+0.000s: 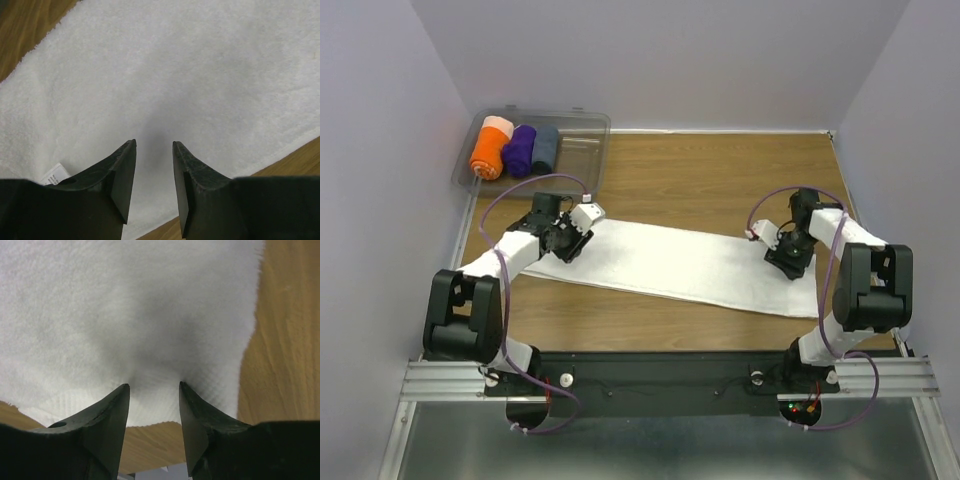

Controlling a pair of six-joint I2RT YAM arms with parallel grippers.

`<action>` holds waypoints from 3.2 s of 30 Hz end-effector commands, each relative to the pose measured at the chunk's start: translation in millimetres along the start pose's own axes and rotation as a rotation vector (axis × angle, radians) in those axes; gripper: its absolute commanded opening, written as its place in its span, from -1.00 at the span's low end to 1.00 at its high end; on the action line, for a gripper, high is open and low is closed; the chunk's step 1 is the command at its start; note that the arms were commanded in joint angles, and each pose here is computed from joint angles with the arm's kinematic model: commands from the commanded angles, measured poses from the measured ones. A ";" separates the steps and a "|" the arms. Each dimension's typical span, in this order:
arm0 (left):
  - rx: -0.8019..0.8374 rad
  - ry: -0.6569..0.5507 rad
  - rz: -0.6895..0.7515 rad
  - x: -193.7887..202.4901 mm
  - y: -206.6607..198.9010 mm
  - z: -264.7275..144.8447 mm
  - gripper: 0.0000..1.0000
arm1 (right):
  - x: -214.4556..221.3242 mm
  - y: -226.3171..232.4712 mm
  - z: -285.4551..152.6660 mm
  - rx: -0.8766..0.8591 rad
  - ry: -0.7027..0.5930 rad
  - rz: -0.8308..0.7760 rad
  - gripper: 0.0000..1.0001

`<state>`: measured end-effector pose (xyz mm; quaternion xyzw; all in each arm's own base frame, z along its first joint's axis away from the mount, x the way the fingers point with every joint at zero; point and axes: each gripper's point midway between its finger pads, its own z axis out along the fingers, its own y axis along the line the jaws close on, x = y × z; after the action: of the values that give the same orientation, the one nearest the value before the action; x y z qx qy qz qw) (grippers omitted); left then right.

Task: Roll the towels
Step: Fold the towel

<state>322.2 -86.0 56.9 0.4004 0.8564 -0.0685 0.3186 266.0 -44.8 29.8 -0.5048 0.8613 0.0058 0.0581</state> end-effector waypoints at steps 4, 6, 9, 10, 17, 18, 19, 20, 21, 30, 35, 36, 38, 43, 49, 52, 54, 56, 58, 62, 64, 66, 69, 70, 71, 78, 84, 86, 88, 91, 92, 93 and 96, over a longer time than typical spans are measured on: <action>-0.013 0.021 -0.101 -21.5 3.1 33.5 -0.08 | -31.2 -32.9 -43.1 0.024 -0.133 0.106 0.04; -0.021 0.028 -0.105 -29.3 4.1 40.6 -0.08 | -32.4 -36.2 -41.0 0.009 -0.126 0.129 0.04; 0.001 0.029 -0.148 -35.7 0.2 49.5 -0.07 | -25.7 -47.4 -37.7 0.003 -0.119 0.222 0.12; 0.014 0.028 -0.170 -36.9 -2.3 50.6 -0.07 | -14.2 -51.0 -35.2 -0.004 -0.110 0.291 0.15; 0.056 0.053 -0.323 -32.2 -15.9 58.9 -0.05 | 29.4 -51.7 -41.4 -0.218 -0.183 0.653 0.21; 0.063 0.051 -0.329 -32.0 -18.1 58.3 -0.05 | 31.0 -49.4 -39.5 -0.215 -0.181 0.650 0.19; 0.063 0.046 -0.331 -32.6 -18.5 56.8 -0.05 | 30.2 -49.7 -41.4 -0.194 -0.190 0.649 0.19; 0.063 0.052 -0.334 -28.9 -20.7 55.8 -0.05 | 30.6 -53.2 -34.8 -0.168 -0.197 0.661 0.19; 0.062 0.053 -0.333 -27.8 -21.2 54.7 -0.05 | 30.3 -56.8 -33.8 -0.152 -0.204 0.659 0.18; 0.002 0.048 -0.356 -22.8 -11.4 38.0 -0.06 | 23.5 -94.0 5.6 -0.178 -0.220 0.782 0.04; -0.021 0.037 -0.400 -31.1 -4.9 31.3 -0.06 | 20.5 -134.4 19.5 -0.122 -0.229 0.859 -0.06; -0.019 0.033 -0.408 -33.0 -4.7 29.9 -0.06 | 20.3 -141.8 22.0 -0.110 -0.227 0.869 -0.08; -0.017 0.017 -0.423 -39.1 -3.6 25.5 -0.06 | 16.9 -153.7 31.7 -0.103 -0.224 0.883 -0.09; 0.049 -0.074 -0.435 -65.0 -11.8 10.3 -0.06 | -18.8 -204.4 13.5 -0.023 -0.318 0.869 -0.07; 0.028 -0.166 -0.425 -86.9 -8.6 -16.1 -0.04 | -24.0 -212.7 -34.1 0.048 -0.363 0.869 0.29; 0.021 -0.199 -0.425 -93.8 -7.9 -24.2 -0.04 | -4.3 -193.7 -47.4 0.050 -0.341 0.892 0.35; 0.021 -0.225 -0.429 -98.4 -8.1 -28.4 -0.03 | 10.4 -177.5 -44.7 0.028 -0.314 0.923 0.47; 0.017 -0.241 -0.422 -101.1 -7.7 -31.7 -0.03 | 23.3 -162.4 -35.8 -0.007 -0.283 0.955 0.47; 0.011 -0.248 -0.417 -102.8 -6.5 -34.2 -0.03 | 28.1 -154.2 -31.3 -0.027 -0.273 0.972 0.46; 0.010 -0.270 -0.400 -106.6 -6.3 -40.2 -0.03 | 29.0 -140.0 -19.1 -0.091 -0.270 0.997 0.37; 0.010 -0.272 -0.393 -106.1 -6.8 -40.8 -0.03 | 24.6 -139.0 -16.7 -0.116 -0.287 1.014 0.32; 0.007 -0.273 -0.388 -105.3 -7.1 -41.6 -0.03 | 19.9 -138.4 -10.8 -0.148 -0.303 1.028 0.26; 0.003 -0.277 -0.386 -104.9 -6.5 -42.7 -0.03 | 15.4 -133.5 -2.1 -0.197 -0.311 1.047 0.23; 0.001 -0.279 -0.386 -104.8 -6.5 -43.5 -0.03 | 14.4 -131.5 0.6 -0.209 -0.309 1.049 0.22; 0.000 -0.280 -0.384 -104.5 -6.6 -43.4 -0.02 | 14.4 -128.2 3.7 -0.224 -0.307 1.055 0.19; -0.003 -0.291 -0.387 -106.5 -4.8 -44.3 -0.02 | 8.7 -111.6 20.6 -0.313 -0.310 1.081 0.02; -0.013 -0.287 -0.388 -107.5 -0.6 -44.0 -0.02 | -2.0 -100.3 14.5 -0.372 -0.347 1.079 -0.18; -0.011 -0.287 -0.395 -107.6 0.1 -43.9 -0.02 | 0.5 -94.3 17.3 -0.380 -0.331 1.071 -0.30; -0.011 -0.288 -0.398 -108.3 0.5 -43.3 -0.02 | 1.8 -92.9 18.5 -0.380 -0.323 1.068 -0.39; -0.010 -0.283 -0.402 -107.2 0.9 -41.9 -0.02 | -0.7 -100.2 12.7 -0.367 -0.347 1.067 -0.85; -0.012 -0.280 -0.403 -106.4 1.1 -41.5 -0.02 | -1.0 -99.6 12.4 -0.370 -0.346 1.070 -0.99; -0.017 -0.280 -0.407 -105.6 2.3 -42.5 -0.02 | -1.3 -106.5 4.9 -0.349 -0.358 1.064 -0.99; -0.030 -0.279 -0.415 -103.5 5.4 -45.4 -0.01 | 1.4 -126.4 -13.5 -0.282 -0.390 1.049 -0.99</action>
<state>344.7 -135.3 136.3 0.2027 0.8806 -0.1765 0.3903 360.0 -99.9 28.4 0.0066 0.9613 0.2514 0.1124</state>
